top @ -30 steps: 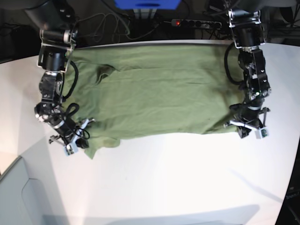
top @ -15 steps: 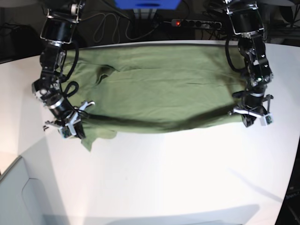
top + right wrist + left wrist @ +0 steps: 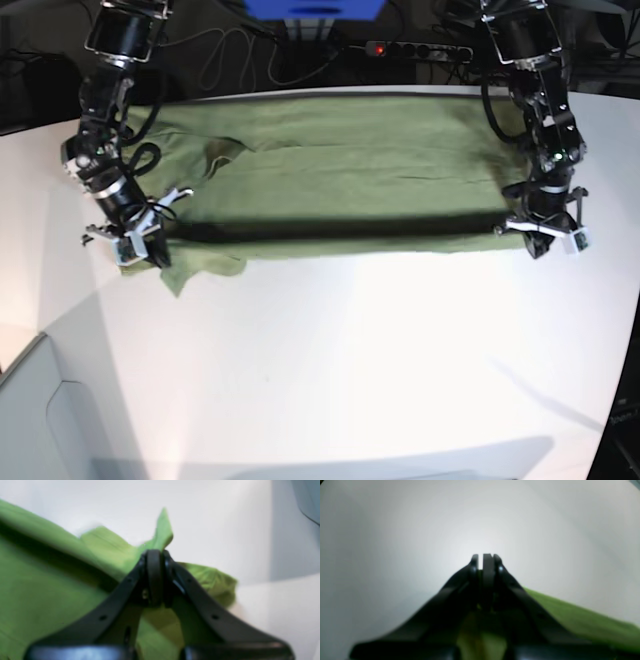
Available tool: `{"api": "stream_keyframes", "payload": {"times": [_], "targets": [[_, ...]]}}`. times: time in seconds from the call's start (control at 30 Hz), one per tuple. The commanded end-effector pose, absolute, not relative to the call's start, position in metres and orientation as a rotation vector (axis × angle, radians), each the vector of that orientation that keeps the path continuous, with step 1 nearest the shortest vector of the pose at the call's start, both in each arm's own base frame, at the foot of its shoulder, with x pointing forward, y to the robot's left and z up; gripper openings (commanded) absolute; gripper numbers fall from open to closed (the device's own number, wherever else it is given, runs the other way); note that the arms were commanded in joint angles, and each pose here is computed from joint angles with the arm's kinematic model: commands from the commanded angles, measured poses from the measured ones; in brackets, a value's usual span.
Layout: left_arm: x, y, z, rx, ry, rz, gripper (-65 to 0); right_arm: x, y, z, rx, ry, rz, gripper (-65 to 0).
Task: Fold the T-shirt properly
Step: 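Grasp the hem corners with both grippers and lift them, then fold the hem over toward the collar edge with both grippers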
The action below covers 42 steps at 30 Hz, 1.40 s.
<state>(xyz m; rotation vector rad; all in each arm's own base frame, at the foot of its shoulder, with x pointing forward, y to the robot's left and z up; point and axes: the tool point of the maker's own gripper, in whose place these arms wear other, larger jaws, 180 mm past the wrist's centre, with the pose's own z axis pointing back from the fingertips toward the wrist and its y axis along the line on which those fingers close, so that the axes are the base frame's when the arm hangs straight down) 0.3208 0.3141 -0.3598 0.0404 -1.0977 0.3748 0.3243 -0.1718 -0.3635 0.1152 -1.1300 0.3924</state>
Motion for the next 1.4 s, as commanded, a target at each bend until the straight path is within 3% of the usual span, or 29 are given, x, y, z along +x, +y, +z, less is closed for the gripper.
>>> {"api": "stream_keyframes", "payload": {"times": [0.0,0.73,0.8,0.97,1.03,1.37], "targets": [[0.327,0.319,-0.344,0.052,-1.149,0.365,-65.0,0.328,-0.171,-0.351,0.127,-1.180,0.393,-65.0],[0.309,0.312,-0.367,0.038,-1.092,0.397,-65.0,0.302,-0.184,-0.384,0.131,-1.083,0.342,-64.2],[0.309,0.310,-0.369,0.032,-1.091,0.402,-65.0,0.301,-0.184,-0.385,0.132,-1.080,0.341,-59.3],[0.308,0.308,-0.370,0.029,-1.086,0.404,-65.0,0.295,-0.183,-0.380,0.122,-1.089,0.356,-37.8],[0.308,0.308,-0.370,0.029,-1.084,0.404,-65.0,0.295,-0.182,-0.368,0.107,-1.116,0.371,-32.4],[0.308,0.308,-0.370,0.029,-1.084,0.404,-65.0,0.307,-0.177,-0.336,0.067,-1.180,0.417,-29.0]]}}
